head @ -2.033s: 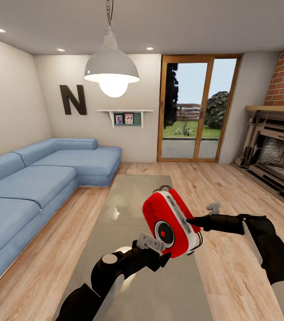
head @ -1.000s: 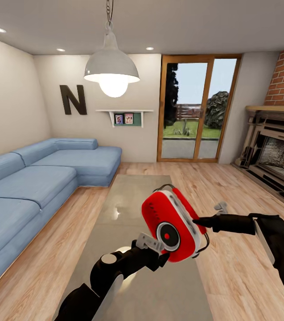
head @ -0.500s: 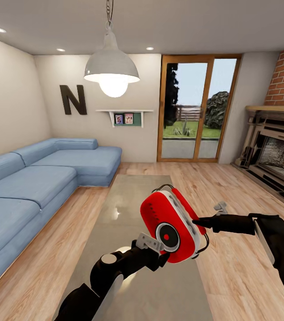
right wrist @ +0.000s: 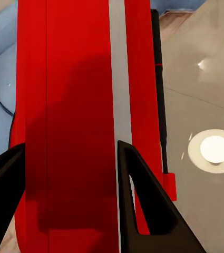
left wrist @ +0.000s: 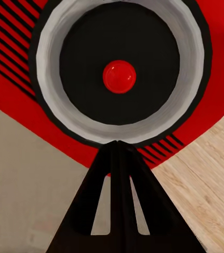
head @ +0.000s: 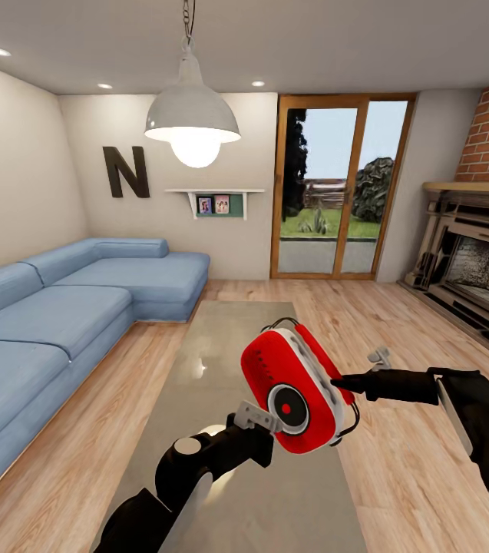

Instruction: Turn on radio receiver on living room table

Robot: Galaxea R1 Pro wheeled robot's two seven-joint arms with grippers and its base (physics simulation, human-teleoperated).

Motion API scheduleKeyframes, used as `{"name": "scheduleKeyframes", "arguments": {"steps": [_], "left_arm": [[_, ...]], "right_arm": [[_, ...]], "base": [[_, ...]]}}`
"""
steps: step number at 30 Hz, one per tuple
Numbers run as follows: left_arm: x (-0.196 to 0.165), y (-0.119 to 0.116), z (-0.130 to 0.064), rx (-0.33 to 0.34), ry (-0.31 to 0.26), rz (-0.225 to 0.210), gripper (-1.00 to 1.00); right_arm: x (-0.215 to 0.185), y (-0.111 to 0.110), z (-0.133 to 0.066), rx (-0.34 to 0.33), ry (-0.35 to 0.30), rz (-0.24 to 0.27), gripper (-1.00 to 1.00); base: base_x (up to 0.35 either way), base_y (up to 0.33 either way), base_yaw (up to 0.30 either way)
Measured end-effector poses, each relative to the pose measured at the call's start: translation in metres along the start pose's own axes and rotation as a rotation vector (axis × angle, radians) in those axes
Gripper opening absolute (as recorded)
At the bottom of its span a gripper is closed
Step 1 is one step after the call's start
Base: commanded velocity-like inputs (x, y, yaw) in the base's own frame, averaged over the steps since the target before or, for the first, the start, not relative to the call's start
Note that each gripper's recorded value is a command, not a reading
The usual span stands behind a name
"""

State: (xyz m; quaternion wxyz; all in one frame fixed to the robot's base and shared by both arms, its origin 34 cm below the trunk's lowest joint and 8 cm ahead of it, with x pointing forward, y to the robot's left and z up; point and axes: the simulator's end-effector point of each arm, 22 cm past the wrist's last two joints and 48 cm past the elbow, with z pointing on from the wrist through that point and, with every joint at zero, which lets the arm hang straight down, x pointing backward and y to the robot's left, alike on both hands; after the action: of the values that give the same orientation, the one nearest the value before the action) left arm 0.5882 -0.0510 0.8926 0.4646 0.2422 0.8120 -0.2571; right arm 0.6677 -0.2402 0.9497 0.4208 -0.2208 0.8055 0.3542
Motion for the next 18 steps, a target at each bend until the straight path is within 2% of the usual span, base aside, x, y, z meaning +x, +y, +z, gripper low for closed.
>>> {"name": "scheduleKeyframes", "arguments": {"steps": [12,18], "left_arm": [[-0.002,-0.003,0.0,0.006,-0.006,-0.005,-1.0],[-0.011,-0.009,-0.002,0.017,-0.025,0.0,-1.0]], "right_arm": [[0.001,0.002,0.003,-0.006,0.002,0.0,-1.0],[0.001,0.003,0.003,-0.007,0.002,0.0,-1.0]], "base": [[0.0,0.0,0.0],[0.0,0.0,0.0]]}}
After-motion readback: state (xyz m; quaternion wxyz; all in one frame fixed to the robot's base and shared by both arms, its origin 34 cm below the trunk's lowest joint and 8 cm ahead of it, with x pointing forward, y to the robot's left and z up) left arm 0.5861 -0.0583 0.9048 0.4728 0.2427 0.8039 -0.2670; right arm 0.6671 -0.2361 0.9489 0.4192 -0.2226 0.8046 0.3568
